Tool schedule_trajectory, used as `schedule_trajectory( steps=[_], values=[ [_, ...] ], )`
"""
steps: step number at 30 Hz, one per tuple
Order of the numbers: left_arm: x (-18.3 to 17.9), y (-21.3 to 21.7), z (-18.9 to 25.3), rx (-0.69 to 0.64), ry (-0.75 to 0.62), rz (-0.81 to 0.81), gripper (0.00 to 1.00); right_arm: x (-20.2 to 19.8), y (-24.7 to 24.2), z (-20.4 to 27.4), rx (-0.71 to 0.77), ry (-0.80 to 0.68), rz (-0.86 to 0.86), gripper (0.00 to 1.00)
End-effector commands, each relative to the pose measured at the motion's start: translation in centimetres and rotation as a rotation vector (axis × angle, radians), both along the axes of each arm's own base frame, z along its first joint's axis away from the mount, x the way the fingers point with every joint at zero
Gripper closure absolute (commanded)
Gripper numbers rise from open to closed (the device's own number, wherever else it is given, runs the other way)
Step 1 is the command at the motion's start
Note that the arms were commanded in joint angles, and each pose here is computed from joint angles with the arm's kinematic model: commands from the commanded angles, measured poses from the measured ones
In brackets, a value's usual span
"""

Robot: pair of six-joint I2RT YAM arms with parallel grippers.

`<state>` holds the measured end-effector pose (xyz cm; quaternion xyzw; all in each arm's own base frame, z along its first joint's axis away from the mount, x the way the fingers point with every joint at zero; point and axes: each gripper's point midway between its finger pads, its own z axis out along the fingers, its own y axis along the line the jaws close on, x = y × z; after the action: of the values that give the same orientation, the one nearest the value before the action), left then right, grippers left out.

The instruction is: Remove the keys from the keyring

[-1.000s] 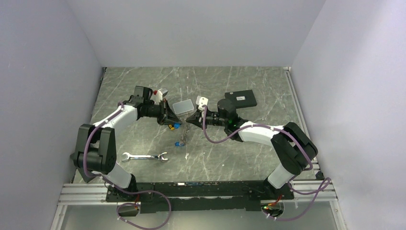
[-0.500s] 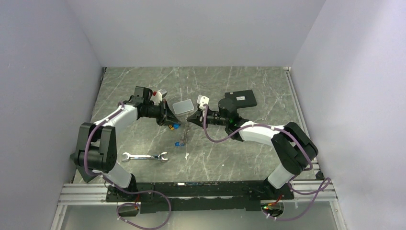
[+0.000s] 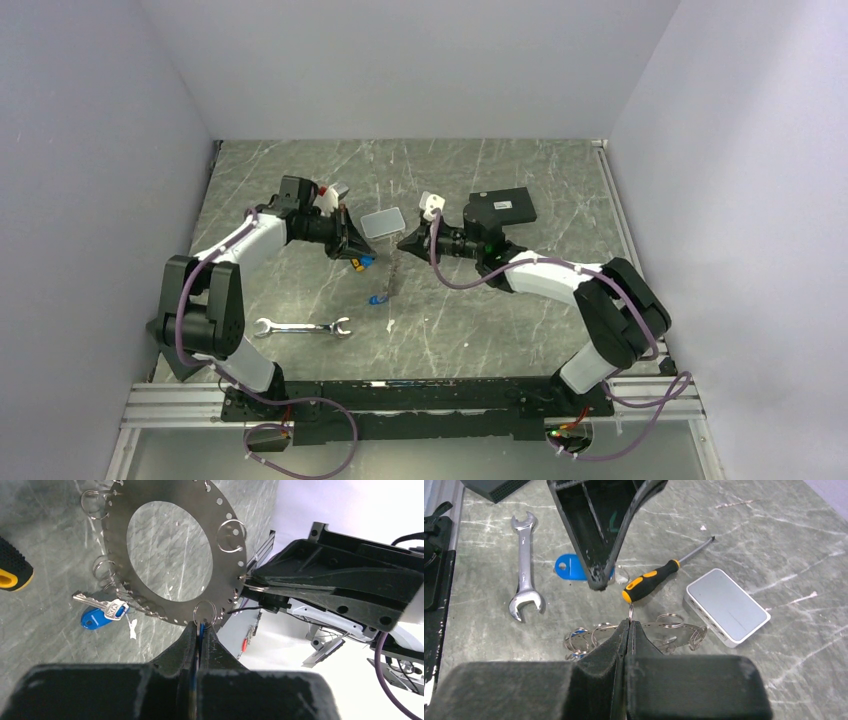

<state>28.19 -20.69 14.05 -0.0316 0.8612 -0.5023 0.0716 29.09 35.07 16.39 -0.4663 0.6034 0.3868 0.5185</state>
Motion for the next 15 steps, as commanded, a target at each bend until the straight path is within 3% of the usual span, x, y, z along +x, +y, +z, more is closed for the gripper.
schedule_trajectory(
  steps=[1,7,15],
  values=[
    [1.4,0.0,2.2,0.01,-0.104,-0.041,1.0,0.4,-0.9,3.7,0.042,-0.034,-0.021,1.0],
    [1.8,0.1,2.3,0.022,-0.118,-0.054,1.0,0.8,-3.5,4.8,0.029,-0.011,-0.061,1.0],
    [1.9,0.1,2.5,0.025,-0.132,-0.069,1.0,0.2,-7.5,4.2,-0.092,0.042,-0.101,1.0]
  ],
)
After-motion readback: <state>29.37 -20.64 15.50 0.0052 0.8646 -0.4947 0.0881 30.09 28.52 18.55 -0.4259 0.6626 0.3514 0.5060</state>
